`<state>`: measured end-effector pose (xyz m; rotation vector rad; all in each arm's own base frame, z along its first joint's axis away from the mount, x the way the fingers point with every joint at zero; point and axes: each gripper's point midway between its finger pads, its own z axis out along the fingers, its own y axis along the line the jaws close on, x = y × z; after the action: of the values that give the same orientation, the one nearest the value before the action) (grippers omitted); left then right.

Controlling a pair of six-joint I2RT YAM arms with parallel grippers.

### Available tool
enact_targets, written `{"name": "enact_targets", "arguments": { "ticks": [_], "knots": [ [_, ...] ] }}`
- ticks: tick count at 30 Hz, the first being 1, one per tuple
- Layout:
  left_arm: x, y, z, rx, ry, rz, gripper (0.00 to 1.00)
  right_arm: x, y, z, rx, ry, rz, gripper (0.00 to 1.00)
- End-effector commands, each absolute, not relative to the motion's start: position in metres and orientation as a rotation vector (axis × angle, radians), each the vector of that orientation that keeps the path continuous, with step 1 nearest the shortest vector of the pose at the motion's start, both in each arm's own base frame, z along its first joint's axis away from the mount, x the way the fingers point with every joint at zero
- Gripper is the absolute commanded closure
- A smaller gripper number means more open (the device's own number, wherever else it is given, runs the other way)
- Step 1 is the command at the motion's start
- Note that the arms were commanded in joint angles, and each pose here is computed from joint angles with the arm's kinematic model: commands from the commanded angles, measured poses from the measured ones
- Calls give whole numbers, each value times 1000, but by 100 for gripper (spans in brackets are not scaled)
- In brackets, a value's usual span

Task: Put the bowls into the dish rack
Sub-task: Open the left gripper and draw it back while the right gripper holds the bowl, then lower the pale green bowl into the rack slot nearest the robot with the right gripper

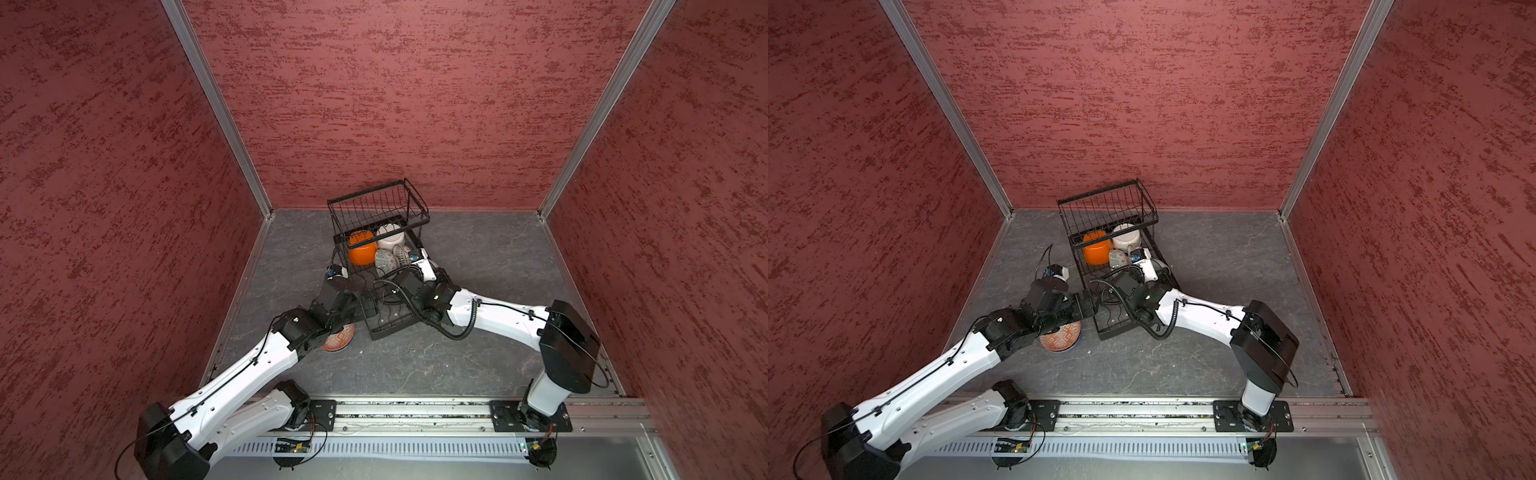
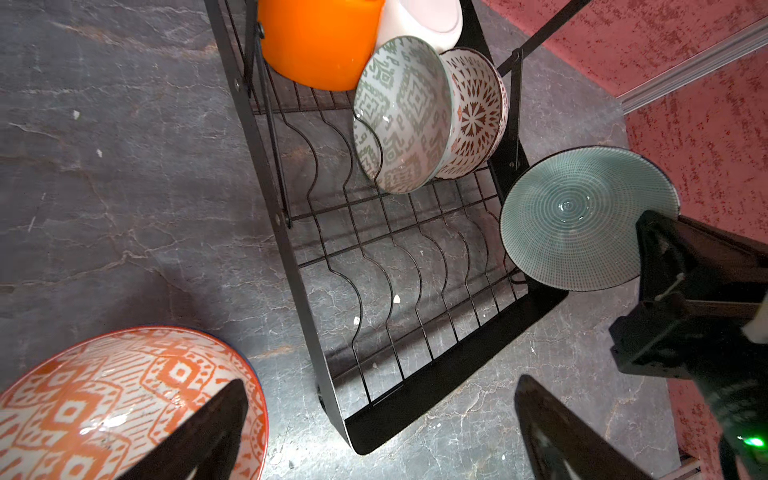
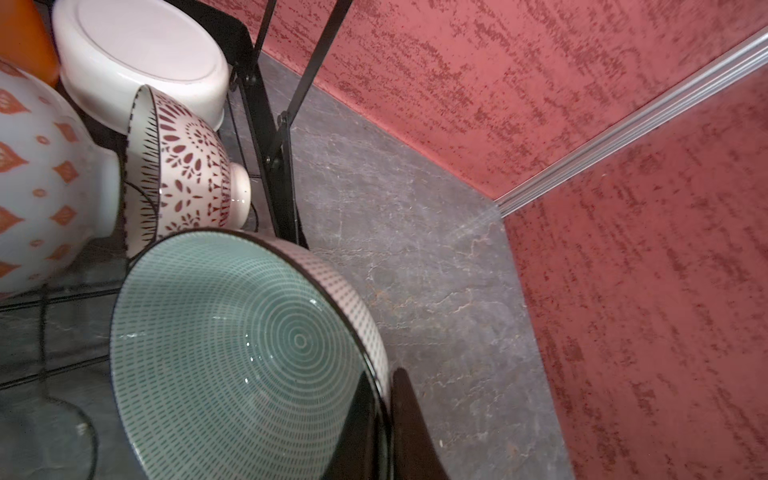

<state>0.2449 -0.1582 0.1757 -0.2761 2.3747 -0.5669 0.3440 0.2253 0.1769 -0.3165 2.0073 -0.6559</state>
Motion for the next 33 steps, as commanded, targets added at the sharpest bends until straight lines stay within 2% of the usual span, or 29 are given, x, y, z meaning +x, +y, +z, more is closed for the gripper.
{"name": "enact_targets", "arguments": {
  "ticks": [1, 33],
  "knots": [
    [247, -155, 179, -269, 2357, -576, 0, 352, 220, 193, -239, 1893, -738, 100],
    [247, -137, 172, -316, 2366, -584, 0, 357, 240, 134, -372, 1862, -925, 100]
  ]
}}
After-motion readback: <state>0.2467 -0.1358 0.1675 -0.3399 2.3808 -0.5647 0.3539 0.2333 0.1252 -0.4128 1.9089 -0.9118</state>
